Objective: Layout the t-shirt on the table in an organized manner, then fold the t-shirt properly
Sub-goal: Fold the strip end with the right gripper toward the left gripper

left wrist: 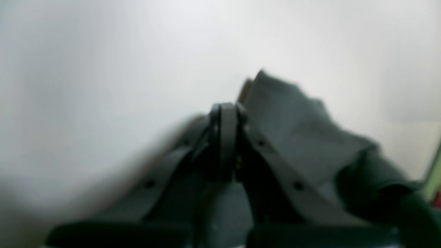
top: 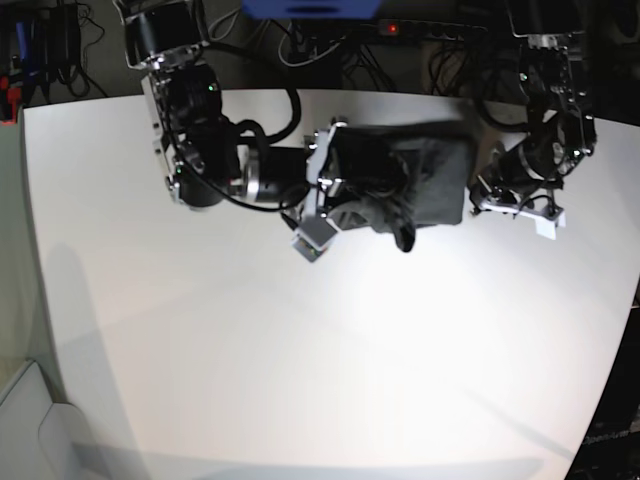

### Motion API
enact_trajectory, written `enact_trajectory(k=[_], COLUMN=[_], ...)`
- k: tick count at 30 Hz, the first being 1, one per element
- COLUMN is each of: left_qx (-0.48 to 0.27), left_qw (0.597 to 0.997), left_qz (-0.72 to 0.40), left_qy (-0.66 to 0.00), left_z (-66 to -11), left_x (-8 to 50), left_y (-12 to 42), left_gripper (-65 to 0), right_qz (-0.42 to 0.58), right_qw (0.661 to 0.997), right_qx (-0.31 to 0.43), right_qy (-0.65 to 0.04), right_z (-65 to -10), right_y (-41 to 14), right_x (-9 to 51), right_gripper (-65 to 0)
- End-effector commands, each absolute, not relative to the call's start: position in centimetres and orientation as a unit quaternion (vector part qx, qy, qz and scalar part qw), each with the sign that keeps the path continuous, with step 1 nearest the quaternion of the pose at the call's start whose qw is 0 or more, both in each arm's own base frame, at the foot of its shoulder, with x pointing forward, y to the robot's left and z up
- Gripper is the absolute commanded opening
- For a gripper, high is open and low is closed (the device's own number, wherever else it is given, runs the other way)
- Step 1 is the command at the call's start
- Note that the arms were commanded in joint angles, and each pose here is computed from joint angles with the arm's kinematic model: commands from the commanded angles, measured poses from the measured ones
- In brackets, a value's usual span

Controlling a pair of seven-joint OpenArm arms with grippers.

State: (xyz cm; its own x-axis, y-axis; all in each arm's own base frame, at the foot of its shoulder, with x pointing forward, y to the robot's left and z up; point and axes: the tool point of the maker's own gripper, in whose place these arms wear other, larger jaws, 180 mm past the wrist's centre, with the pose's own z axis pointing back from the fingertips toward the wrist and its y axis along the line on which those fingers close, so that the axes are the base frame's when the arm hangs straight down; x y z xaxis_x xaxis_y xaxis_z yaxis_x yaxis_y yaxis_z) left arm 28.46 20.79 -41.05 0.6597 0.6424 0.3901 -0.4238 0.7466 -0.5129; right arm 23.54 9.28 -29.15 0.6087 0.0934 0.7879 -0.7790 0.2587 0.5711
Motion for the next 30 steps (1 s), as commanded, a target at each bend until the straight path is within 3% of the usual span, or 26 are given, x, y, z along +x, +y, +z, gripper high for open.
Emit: enact_trajectory(k=[1, 14, 25, 30], left_qx=[-0.205, -0.173, -0.176, -0.174], left_qw=[0.879, 0.857, 0.862, 0.863], left_qz=[0.311, 0.362, 0.343, 0.343], left_qy=[-0.298, -0.323, -0.329, -0.327], left_z=[-39.9, -35.9, -34.3, -34.5], left_x=[29.0, 25.1, 24.8, 24.6], left_y=[21.4, 28.1, 27.5, 27.5], left_gripper=[-64.8, -64.8, -64.8, -64.8], right_qz=[0.296, 0.31, 0.292, 0.268], right_qw=[0.703, 0.7, 0.693, 0.706], right_qx=[0.545, 0.551, 0.586, 0.585], right_qy=[-0.349, -0.333, -0.302, -0.296], right_z=[-27.2, -27.7, -29.6, -31.0], right_y=[9.6, 11.0, 14.2, 14.0], right_x=[24.4, 25.4, 25.5, 26.9], right_gripper=[-65.0, -62.7, -62.5, -53.3])
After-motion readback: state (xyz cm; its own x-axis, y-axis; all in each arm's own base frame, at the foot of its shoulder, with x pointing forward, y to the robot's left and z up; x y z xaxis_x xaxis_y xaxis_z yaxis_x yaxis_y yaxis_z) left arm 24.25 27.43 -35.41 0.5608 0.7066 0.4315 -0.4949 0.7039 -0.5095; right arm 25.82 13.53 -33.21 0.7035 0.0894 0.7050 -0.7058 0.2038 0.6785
